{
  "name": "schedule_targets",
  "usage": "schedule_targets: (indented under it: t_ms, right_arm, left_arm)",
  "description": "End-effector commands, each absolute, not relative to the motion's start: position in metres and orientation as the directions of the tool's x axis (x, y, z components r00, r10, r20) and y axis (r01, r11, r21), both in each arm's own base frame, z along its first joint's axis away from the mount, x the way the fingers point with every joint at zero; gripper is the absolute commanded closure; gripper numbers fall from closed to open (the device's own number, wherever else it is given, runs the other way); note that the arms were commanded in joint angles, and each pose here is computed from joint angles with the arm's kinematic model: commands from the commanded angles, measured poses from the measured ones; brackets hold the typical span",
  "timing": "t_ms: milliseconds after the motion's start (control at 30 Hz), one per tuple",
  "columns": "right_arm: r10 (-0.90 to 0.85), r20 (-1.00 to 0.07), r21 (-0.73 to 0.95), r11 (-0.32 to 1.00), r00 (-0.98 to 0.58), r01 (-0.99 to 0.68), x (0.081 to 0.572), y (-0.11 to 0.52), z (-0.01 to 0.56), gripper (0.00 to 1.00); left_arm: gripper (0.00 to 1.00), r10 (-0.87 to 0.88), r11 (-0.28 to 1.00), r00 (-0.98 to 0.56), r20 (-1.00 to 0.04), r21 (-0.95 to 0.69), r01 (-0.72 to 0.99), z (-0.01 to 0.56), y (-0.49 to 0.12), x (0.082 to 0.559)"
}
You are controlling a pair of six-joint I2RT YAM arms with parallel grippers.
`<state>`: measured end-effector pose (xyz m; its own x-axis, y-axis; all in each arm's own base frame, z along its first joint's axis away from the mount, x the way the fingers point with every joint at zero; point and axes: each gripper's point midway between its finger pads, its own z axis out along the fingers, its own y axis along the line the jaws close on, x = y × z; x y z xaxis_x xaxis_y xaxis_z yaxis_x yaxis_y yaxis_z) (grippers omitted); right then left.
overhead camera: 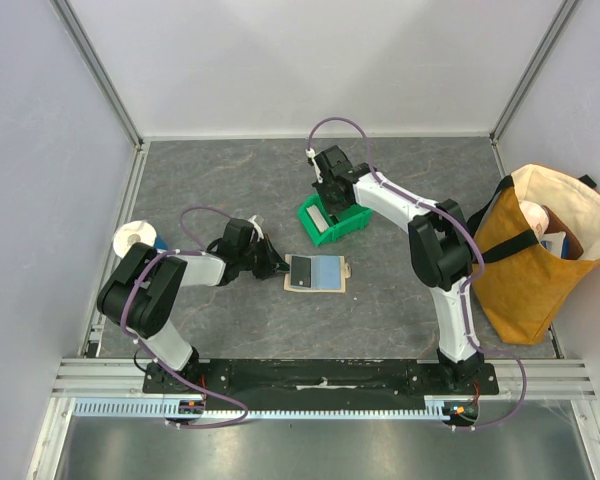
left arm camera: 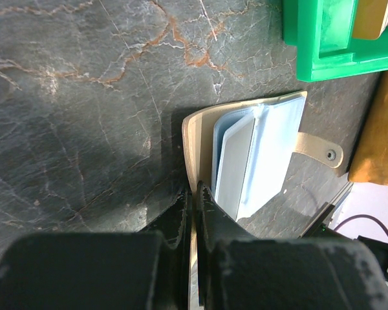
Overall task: Put the credit cards into the card holder
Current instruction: Pick up the credit card from the storage box, then turn over the card slot in the card holder.
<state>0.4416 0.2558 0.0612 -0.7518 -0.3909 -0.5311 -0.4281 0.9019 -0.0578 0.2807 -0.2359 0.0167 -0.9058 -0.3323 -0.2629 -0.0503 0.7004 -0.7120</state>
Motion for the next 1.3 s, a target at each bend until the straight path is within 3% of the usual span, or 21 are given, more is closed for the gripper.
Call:
schedule_targets:
  t_ms: [0,333,533,700,867,967,1267]
  right_arm:
    - [-0.343,-0.688,-0.105,0.919,-0.640,-0.380,0.460,0.251,0.137,1.00]
    - [-0.261,-0.753,-0.080,0.948,-0.604,-0.309,0.438,0.231,0.182,1.00]
    - [-0.122,-0.779,0.090,0.949,-0.615,-0.302,0.388,0.236,0.191,1.00]
    - [0.036,-0.698,0.319,0.910,-0.715,-0.265,0.329,0.240,0.165,1.00]
    - [0.082,-0.609,0.422,0.876,-0.789,-0.235,0.284,0.257,0.128,1.00]
    - [0.087,-0.572,0.421,0.884,-0.816,-0.201,0.272,0.259,0.106,1.00]
    - [0.094,-0.591,0.351,0.924,-0.801,-0.151,0.275,0.253,0.080,1.00]
  left_arm:
    - [0.98,-0.311,0.742,-0.920,-0.238,-0.666,-0.079,-0.002,-0.225,0.264]
    - [0.98,-0.310,0.737,-0.921,-0.234,-0.671,-0.077,-0.002,-0.225,0.261]
    - [0.98,-0.318,0.730,-0.919,-0.232,-0.679,-0.081,0.000,-0.224,0.260]
    - [0.98,-0.320,0.732,-0.919,-0.229,-0.676,-0.086,-0.002,-0.222,0.257]
    - [0.98,-0.334,0.724,-0.917,-0.218,-0.682,-0.102,-0.004,-0.220,0.251]
    - [0.98,-0.342,0.720,-0.916,-0.211,-0.686,-0.111,-0.005,-0.219,0.248]
    - [0.98,-0.355,0.704,-0.916,-0.188,-0.698,-0.129,-0.007,-0.219,0.242]
